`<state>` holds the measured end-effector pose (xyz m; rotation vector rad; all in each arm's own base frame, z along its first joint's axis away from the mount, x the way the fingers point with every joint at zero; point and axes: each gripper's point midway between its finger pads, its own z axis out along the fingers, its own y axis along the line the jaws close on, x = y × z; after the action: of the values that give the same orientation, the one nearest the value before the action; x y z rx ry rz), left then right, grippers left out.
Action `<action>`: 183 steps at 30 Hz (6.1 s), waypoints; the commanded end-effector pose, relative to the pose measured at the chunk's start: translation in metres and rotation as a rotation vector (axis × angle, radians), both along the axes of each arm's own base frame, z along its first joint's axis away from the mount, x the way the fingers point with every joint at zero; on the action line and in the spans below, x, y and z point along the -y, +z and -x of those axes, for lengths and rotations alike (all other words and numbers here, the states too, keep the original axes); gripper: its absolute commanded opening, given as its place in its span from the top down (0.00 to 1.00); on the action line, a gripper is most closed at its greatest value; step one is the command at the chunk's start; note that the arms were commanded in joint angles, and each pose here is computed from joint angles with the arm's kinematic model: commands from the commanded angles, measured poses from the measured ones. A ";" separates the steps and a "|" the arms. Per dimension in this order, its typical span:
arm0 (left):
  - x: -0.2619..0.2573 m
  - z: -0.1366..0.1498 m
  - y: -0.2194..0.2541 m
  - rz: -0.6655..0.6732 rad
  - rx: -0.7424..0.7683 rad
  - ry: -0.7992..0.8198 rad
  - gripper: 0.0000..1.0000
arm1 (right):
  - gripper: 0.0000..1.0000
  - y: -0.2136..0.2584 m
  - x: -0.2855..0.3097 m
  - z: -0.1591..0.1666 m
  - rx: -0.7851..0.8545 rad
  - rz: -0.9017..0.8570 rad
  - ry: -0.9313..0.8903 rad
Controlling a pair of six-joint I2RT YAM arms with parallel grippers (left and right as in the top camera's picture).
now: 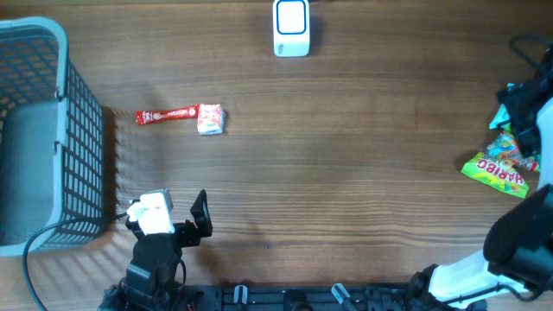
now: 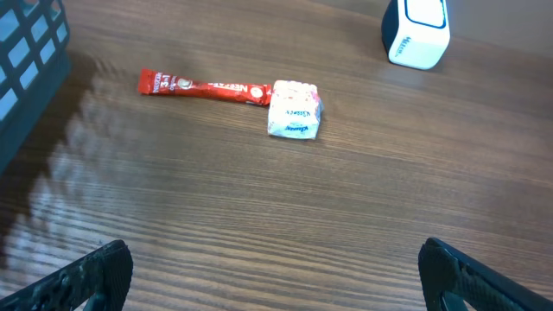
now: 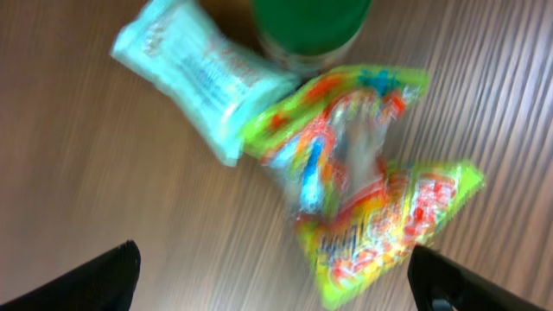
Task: Scan the item barcode
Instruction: 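Carry the Haribo bag right and drop it near the pouch, then reach left with the right gripper and grasp the red-white packet, then lift the red-white packet toward the scanner, then hold the red-white packet up under the scanner window, then carry the red-white packet right and drop it beside the Haribo bag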
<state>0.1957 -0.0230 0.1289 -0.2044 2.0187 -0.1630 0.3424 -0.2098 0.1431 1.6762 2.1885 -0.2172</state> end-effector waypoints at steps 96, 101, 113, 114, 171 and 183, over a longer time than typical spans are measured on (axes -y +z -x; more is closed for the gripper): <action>-0.002 0.000 0.000 -0.003 0.005 0.010 0.00 | 0.95 0.013 -0.535 -0.042 0.988 -1.326 2.122; -0.002 0.000 0.000 -0.003 0.005 0.010 0.00 | 0.96 0.026 -0.567 -0.024 1.397 -0.970 2.501; -0.002 0.000 0.000 -0.003 0.005 0.010 0.00 | 0.96 0.045 -0.579 -0.021 0.910 -1.391 2.219; -0.002 0.000 0.000 -0.003 0.005 0.010 0.00 | 0.95 0.044 -0.577 -0.022 0.781 -1.480 2.112; -0.002 0.000 0.000 -0.003 0.005 0.010 0.00 | 0.95 -0.002 -0.478 -0.258 0.547 -0.858 -0.139; -0.002 0.000 0.000 -0.003 0.005 0.010 0.00 | 0.95 0.022 -0.452 -0.258 0.554 -0.870 -0.163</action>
<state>0.1957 -0.0230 0.1288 -0.2043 2.0190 -0.1628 0.6059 0.2608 0.1078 1.9892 1.8694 1.1440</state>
